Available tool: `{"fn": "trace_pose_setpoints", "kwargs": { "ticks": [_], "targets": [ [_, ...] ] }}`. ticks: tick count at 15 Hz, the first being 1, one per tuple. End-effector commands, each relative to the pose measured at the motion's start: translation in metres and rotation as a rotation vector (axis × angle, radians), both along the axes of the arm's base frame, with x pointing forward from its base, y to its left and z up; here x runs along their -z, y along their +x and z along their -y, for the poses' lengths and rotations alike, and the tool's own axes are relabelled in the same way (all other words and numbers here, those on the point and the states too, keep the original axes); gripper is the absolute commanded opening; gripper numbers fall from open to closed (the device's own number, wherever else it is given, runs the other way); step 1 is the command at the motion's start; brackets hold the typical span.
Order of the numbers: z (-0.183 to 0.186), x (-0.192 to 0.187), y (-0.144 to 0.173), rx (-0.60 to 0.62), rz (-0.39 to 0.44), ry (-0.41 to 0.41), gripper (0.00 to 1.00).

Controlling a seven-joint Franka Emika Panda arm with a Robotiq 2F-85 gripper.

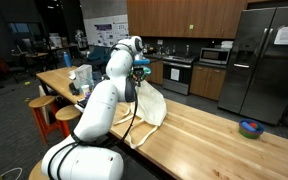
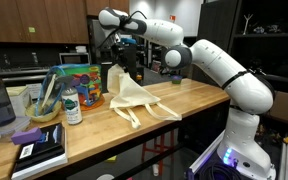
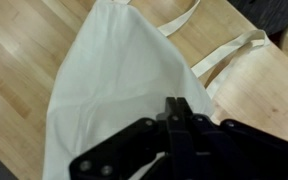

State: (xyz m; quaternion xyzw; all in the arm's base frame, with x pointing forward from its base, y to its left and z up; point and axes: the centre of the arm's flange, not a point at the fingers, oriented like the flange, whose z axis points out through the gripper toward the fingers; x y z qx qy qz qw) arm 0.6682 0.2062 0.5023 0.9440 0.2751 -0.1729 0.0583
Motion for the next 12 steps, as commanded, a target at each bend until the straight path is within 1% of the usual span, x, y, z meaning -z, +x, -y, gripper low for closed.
{"fn": "trace_pose_setpoints", "kwargs": {
  "ticks": [1, 4, 7, 9, 12],
  "targets": [
    [0.013, -0.005, -0.078, 0.053, -0.048, 0.113, 0.01],
    [0.002, -0.022, -0.097, 0.102, -0.122, 0.161, 0.01],
    [-0.008, -0.035, -0.118, 0.160, -0.192, 0.180, 0.01],
    [-0.013, -0.042, -0.129, 0.187, -0.206, 0.183, 0.01],
    [-0.016, -0.048, -0.137, 0.202, -0.191, 0.188, 0.01]
  ]
}}
